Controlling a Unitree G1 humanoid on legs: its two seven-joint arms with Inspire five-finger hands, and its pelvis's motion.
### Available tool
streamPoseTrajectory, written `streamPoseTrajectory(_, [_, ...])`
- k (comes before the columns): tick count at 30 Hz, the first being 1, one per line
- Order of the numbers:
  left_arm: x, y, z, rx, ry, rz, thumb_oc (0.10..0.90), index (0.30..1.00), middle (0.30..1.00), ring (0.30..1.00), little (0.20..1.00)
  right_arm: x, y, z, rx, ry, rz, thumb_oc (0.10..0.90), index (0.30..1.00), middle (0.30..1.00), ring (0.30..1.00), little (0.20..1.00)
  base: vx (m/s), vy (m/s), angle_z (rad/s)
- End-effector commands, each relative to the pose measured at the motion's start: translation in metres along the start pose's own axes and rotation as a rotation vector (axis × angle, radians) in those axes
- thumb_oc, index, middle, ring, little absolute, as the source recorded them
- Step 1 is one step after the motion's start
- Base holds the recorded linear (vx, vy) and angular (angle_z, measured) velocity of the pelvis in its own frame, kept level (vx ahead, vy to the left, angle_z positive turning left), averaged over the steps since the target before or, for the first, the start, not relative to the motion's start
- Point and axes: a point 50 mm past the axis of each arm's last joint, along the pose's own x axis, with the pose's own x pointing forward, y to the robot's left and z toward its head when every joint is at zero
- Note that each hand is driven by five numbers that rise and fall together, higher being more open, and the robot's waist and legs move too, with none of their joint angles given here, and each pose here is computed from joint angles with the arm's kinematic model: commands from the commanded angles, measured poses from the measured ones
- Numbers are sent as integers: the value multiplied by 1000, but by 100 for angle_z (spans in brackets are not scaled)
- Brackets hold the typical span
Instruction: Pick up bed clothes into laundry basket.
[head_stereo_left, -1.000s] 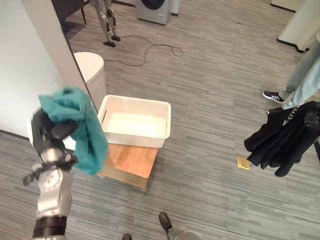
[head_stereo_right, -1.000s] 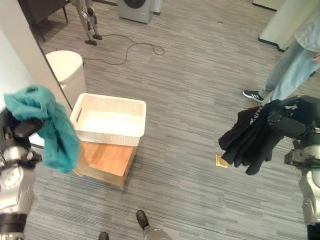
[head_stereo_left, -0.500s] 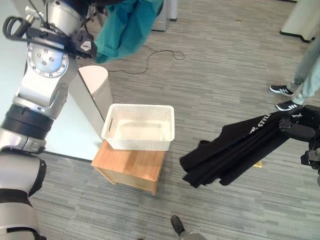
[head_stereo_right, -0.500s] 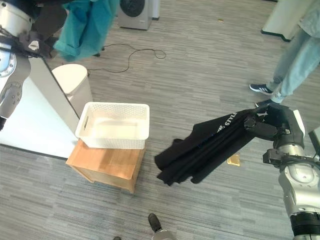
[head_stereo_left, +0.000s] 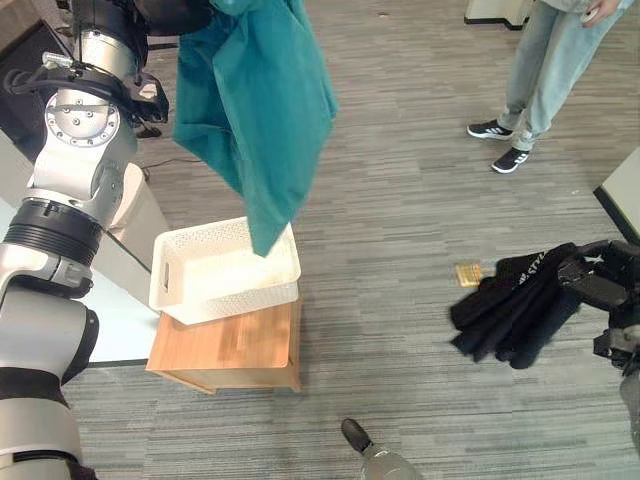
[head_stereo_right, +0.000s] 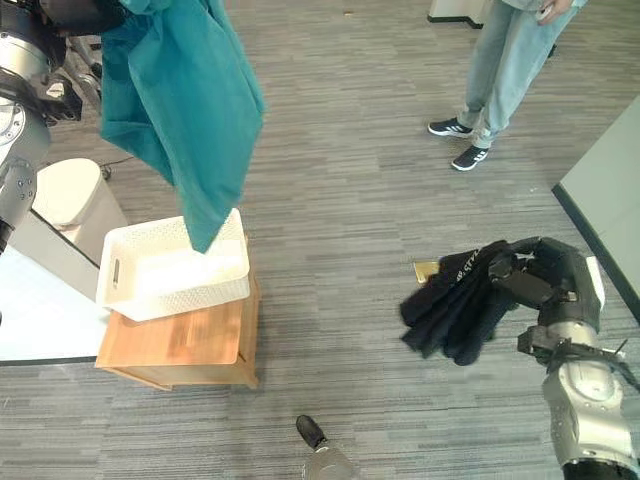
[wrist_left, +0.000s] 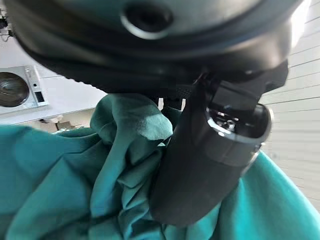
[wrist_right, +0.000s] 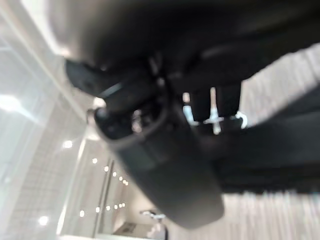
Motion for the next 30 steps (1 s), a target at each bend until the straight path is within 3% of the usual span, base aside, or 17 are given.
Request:
streamPoseTrajectory(1, [23,43,84,103,-261,132,400,300,300,300,300,11,-9,94,-19,-440,-26,400,300,300,300,300,0,7,-6])
streamPoseTrajectory(10, [30,40,94,147,-273,151,400,300,300,300,300,6,-18,82,8,-403,-80,400,300,300,300,300,-2,1,-1])
streamPoseTrajectory(30, [25,76,76,189,-138,236,400,300,300,300,300,0,-20,74,40,-383,-113,400,300,300,300,300,-26,7,1])
